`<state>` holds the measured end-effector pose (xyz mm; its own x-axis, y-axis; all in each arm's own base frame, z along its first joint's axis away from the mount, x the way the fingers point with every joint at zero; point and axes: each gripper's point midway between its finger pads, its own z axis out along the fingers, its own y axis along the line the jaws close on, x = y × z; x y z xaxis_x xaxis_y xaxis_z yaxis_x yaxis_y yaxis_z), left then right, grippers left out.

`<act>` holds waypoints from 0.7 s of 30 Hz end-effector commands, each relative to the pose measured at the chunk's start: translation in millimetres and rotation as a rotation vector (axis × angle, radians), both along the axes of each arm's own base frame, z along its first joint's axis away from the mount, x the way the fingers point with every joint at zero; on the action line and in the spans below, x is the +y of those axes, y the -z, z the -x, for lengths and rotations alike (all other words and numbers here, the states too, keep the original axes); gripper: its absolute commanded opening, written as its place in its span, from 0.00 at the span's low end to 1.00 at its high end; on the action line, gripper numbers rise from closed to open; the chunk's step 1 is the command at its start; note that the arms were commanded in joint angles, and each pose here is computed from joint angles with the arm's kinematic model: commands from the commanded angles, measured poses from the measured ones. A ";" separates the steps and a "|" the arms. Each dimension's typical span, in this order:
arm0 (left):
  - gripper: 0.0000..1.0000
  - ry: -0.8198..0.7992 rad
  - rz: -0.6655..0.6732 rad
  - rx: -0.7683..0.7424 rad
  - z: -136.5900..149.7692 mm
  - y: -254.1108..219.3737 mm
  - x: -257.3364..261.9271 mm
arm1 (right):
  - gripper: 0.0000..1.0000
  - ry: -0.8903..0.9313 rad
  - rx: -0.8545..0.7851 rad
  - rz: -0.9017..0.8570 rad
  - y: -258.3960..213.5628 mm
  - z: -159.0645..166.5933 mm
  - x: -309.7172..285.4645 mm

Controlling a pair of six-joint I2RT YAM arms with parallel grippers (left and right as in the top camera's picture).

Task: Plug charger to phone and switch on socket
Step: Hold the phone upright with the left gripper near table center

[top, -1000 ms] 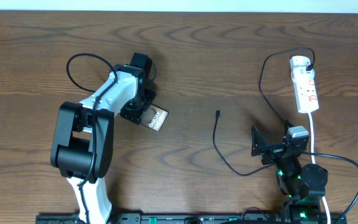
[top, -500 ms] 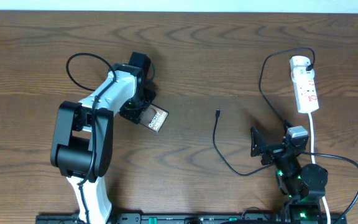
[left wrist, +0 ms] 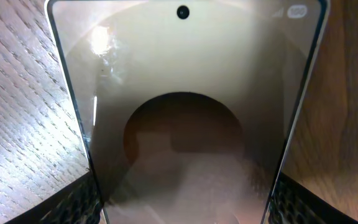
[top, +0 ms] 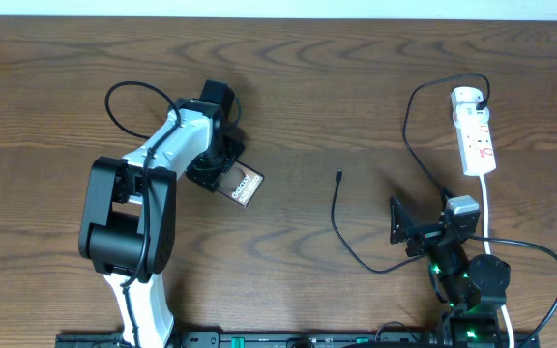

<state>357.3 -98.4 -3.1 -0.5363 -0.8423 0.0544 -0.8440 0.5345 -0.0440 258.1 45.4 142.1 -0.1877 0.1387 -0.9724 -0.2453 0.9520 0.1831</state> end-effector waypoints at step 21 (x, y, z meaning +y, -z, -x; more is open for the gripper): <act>0.07 0.052 0.195 -0.052 6.4 -47.2 -14.4 | 0.99 -0.008 0.005 -0.011 0.8 0.5 1.9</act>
